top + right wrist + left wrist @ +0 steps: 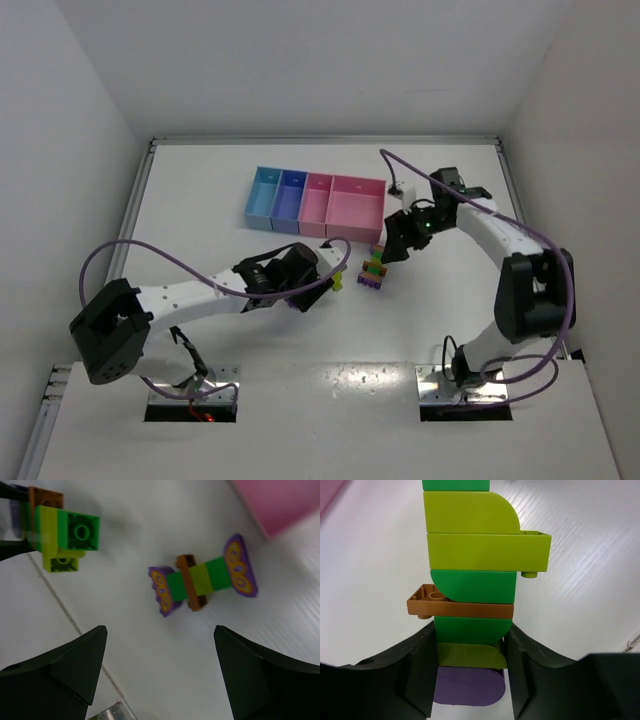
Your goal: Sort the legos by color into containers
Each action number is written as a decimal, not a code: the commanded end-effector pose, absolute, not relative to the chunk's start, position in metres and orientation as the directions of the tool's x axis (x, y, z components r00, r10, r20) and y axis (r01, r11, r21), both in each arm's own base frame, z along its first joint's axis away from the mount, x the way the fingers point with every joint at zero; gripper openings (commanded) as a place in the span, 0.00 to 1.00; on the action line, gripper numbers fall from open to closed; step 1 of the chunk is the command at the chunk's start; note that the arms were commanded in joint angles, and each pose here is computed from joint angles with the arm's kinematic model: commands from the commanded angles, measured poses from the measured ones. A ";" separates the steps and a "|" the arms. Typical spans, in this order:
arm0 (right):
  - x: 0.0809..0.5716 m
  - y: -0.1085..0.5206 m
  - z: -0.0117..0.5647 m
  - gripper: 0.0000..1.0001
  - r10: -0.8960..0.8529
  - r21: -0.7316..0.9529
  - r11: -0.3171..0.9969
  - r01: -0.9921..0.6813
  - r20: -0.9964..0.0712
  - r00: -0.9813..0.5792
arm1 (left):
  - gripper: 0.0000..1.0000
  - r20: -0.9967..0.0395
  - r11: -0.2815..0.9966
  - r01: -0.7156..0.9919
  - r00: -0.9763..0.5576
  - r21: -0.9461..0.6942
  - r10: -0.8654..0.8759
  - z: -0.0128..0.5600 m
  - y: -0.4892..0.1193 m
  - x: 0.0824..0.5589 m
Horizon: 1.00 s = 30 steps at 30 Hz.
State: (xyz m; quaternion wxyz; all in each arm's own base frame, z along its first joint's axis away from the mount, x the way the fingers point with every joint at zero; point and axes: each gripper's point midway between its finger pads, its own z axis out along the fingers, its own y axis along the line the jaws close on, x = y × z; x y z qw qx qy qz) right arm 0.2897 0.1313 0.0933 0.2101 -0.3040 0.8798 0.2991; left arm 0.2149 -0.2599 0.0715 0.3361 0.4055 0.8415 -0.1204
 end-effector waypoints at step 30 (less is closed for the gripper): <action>0.289 0.232 0.130 0.78 -0.313 0.881 0.182 -0.437 -0.369 -0.875 | 0.00 -0.815 0.621 0.762 -0.236 0.183 0.530 0.132 -0.288 0.245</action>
